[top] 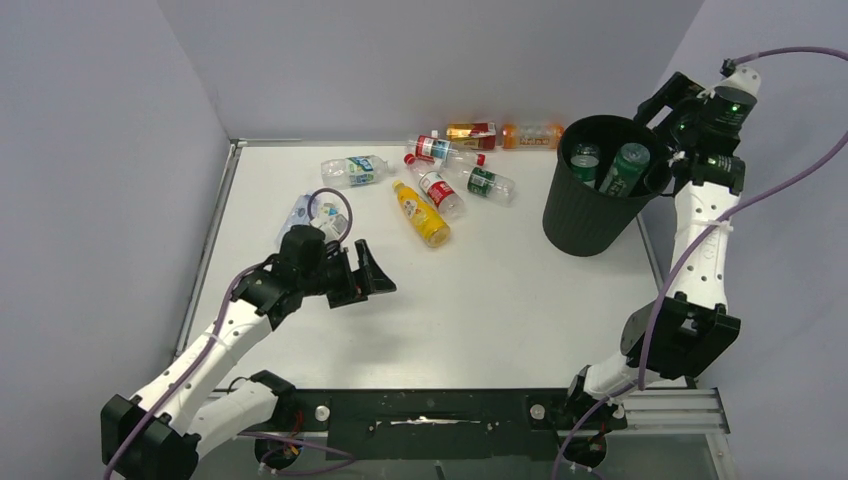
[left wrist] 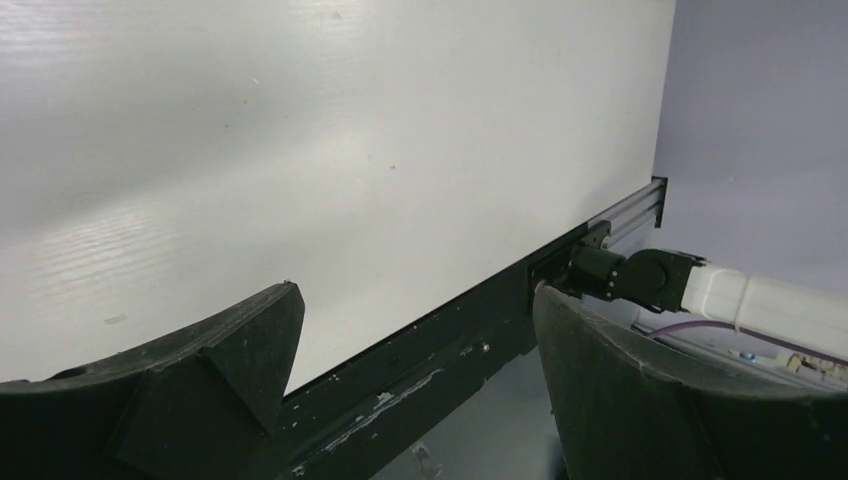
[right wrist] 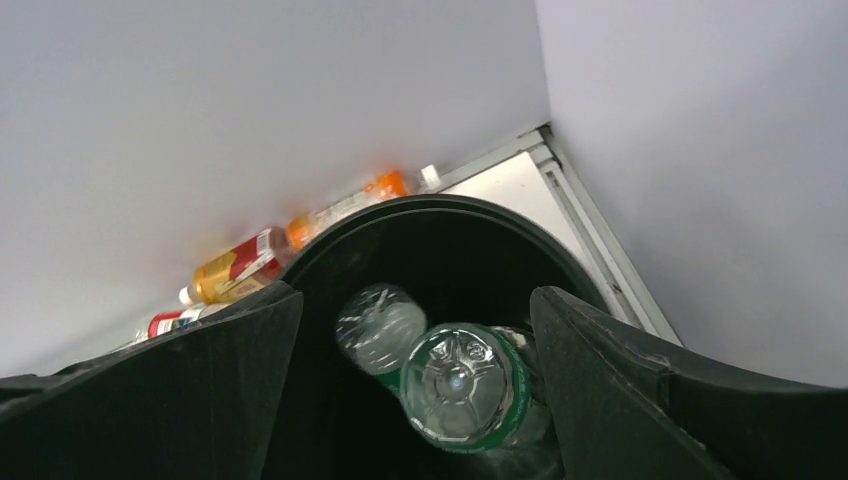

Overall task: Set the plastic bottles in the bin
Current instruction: Place the plastic bottle in the trash bin, then pick up the plastic bottle at the center of the board.

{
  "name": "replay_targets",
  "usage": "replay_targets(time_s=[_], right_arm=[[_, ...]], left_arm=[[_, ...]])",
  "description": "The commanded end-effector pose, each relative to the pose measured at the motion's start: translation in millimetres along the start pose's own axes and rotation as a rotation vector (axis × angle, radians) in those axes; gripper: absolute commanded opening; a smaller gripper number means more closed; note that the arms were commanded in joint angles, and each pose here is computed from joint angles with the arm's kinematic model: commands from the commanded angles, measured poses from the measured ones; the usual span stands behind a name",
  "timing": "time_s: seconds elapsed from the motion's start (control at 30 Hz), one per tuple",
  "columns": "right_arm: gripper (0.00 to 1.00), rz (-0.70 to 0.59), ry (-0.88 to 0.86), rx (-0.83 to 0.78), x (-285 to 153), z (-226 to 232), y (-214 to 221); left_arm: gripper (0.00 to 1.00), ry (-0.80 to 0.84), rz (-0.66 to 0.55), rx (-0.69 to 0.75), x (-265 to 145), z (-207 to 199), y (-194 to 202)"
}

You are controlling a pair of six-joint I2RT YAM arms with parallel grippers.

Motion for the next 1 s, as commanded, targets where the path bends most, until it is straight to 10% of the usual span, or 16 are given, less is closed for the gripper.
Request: replay_targets(time_s=[0.0, 0.97], right_arm=[[0.88, -0.089, -0.065, -0.105, -12.1, 36.6, -31.6], [0.89, 0.295, -0.56, -0.152, -134.7, 204.6, 146.7]], left_arm=[[0.86, -0.039, -0.086, 0.049, -10.4, -3.0, -32.4], [0.86, -0.678, -0.329, 0.102, -26.6, 139.7, -153.4]])
Point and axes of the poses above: each gripper's point midway between its finger pads, its own x axis out along the fingers, its own z axis along the line the jaws close on, y = z × x, the point moved 1 cm from there along -x, back along the fingers, and after that the axes turned 1 degree about -x, right-handed, at the moved point
